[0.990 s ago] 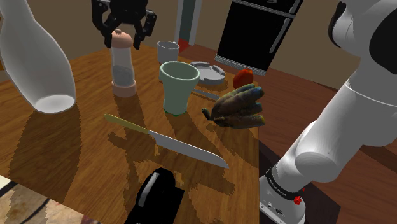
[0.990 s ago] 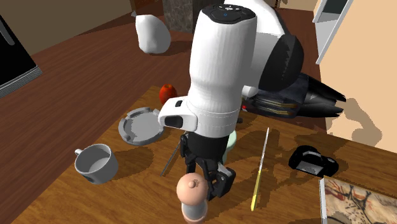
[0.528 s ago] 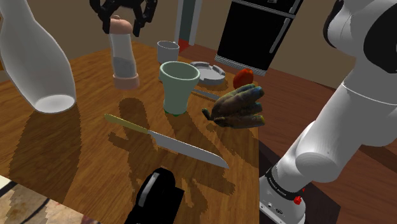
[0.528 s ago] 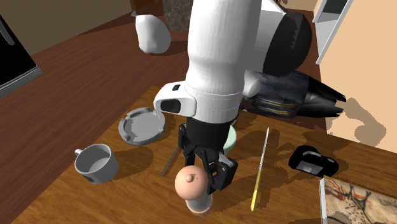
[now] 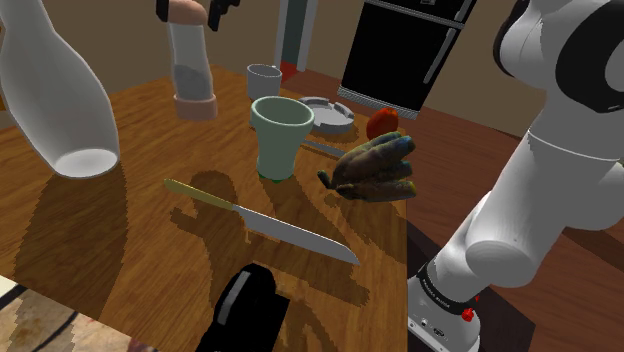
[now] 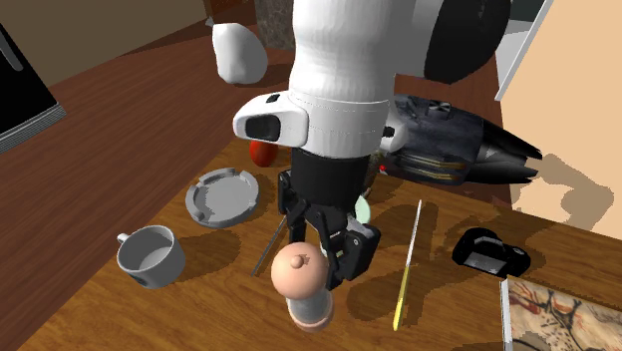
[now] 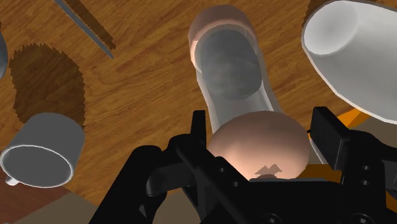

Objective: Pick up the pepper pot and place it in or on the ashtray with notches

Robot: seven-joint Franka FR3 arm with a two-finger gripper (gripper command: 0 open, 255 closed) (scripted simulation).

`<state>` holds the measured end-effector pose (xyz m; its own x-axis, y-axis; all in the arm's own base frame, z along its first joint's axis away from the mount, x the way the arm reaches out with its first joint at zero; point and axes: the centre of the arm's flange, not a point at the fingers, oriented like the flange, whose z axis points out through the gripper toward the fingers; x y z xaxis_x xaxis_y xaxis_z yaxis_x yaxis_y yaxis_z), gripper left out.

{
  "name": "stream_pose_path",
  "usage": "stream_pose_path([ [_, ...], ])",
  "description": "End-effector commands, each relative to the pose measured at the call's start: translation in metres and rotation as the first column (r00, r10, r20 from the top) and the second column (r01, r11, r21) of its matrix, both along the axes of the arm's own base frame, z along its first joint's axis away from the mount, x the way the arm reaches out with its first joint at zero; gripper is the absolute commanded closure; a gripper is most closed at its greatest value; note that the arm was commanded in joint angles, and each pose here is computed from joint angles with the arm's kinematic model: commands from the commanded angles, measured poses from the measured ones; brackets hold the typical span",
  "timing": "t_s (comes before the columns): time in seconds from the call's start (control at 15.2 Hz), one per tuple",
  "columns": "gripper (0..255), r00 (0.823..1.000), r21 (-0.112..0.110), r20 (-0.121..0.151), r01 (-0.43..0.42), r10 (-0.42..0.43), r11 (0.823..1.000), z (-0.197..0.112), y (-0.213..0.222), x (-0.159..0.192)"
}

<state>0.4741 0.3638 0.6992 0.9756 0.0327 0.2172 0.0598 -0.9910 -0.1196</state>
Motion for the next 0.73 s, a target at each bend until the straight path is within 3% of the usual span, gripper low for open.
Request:
stream_pose_path([
  [0.0, 255, 1.0, 0.0, 0.0, 0.0, 0.0, 1.0, 0.011, 0.001, 0.0],
  [0.2, 255, 1.0, 0.0, 0.0, 0.0, 0.0, 1.0, 0.022, 0.001, 0.0],
  [0.66, 255, 1.0, 0.0, 0.0, 0.0, 0.0, 1.0, 0.038, -0.09, -0.001],
])
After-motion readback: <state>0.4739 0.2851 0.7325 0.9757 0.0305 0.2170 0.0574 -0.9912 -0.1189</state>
